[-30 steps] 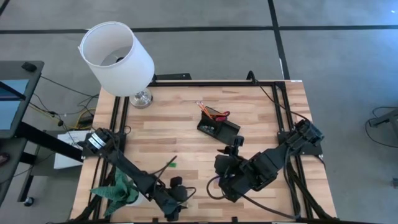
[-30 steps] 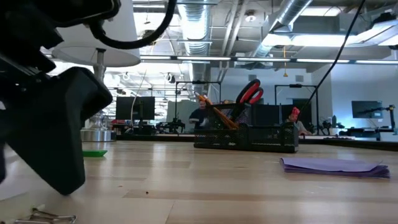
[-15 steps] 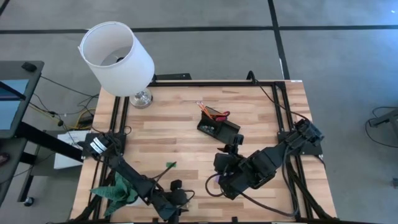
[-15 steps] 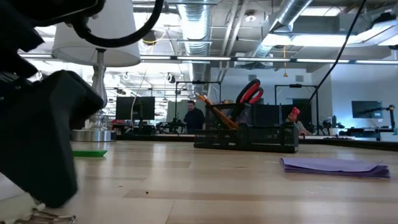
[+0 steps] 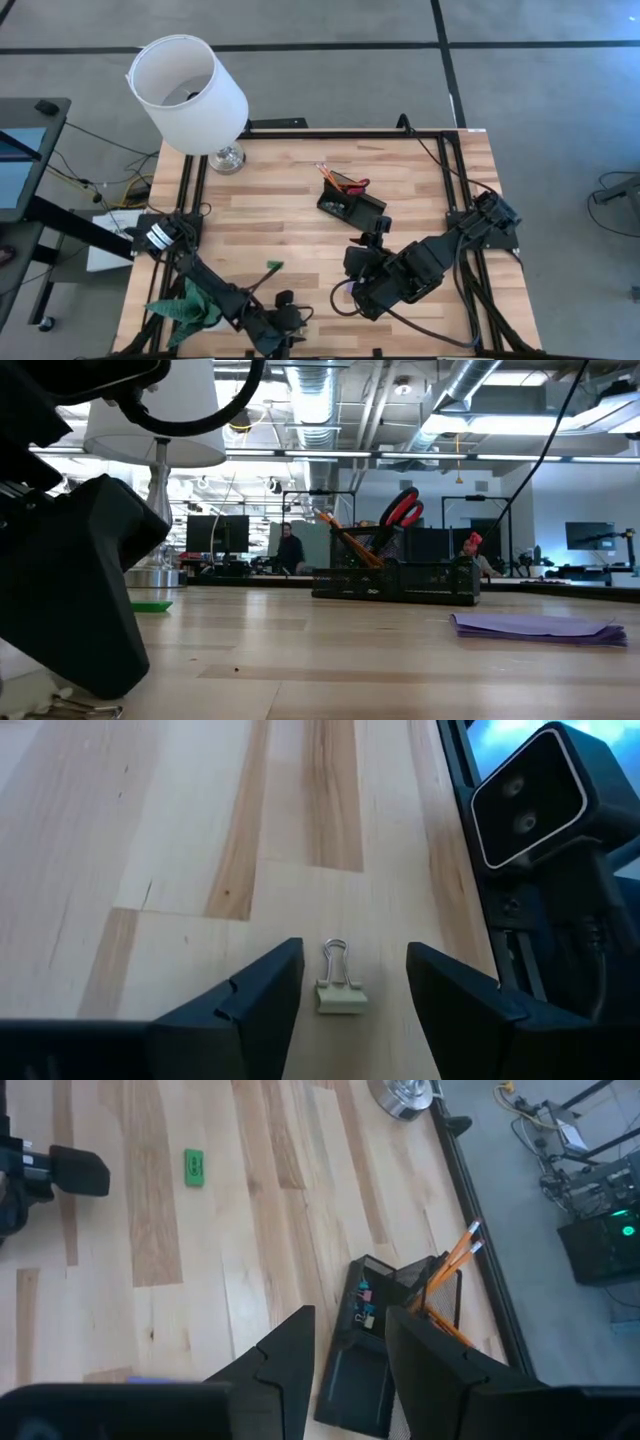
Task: Pick and place office supplies into organizer
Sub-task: Put the yellow binder clip into the black desk organizer
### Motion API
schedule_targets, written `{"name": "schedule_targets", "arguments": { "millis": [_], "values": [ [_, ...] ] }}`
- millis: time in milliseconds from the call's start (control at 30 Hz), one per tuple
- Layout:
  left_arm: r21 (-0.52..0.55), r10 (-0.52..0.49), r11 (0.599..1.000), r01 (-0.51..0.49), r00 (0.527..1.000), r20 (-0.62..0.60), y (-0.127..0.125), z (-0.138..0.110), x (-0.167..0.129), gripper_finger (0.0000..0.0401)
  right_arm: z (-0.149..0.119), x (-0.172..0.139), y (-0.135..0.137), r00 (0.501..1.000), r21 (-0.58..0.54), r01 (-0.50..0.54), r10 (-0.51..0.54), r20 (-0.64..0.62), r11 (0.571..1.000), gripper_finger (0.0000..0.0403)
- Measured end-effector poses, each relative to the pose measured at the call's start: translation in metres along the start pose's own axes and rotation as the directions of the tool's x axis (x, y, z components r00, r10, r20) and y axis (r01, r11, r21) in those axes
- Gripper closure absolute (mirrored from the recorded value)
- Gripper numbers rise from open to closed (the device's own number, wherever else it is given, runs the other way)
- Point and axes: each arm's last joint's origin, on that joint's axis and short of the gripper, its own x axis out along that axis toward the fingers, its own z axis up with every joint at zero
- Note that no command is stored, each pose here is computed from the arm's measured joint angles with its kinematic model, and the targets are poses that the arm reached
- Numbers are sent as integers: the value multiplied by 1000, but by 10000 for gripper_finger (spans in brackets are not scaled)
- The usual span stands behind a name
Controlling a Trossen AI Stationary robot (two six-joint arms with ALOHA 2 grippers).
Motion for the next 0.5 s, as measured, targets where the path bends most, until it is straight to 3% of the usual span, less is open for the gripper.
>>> {"name": "schedule_targets", "arguments": {
  "millis": [267, 500],
  "values": [
    [-15, 24, 1000, -23, 1000, 14, -4, -5, -2, 204, 0, 0, 0, 1000, 0, 0, 0, 0, 1000, 282],
    [-10, 105, 994, -105, 994, 2, 0, -11, -5, 219, 0, 0, 0, 1000, 1, -13, 13, -7, 1000, 282]
  ]
}}
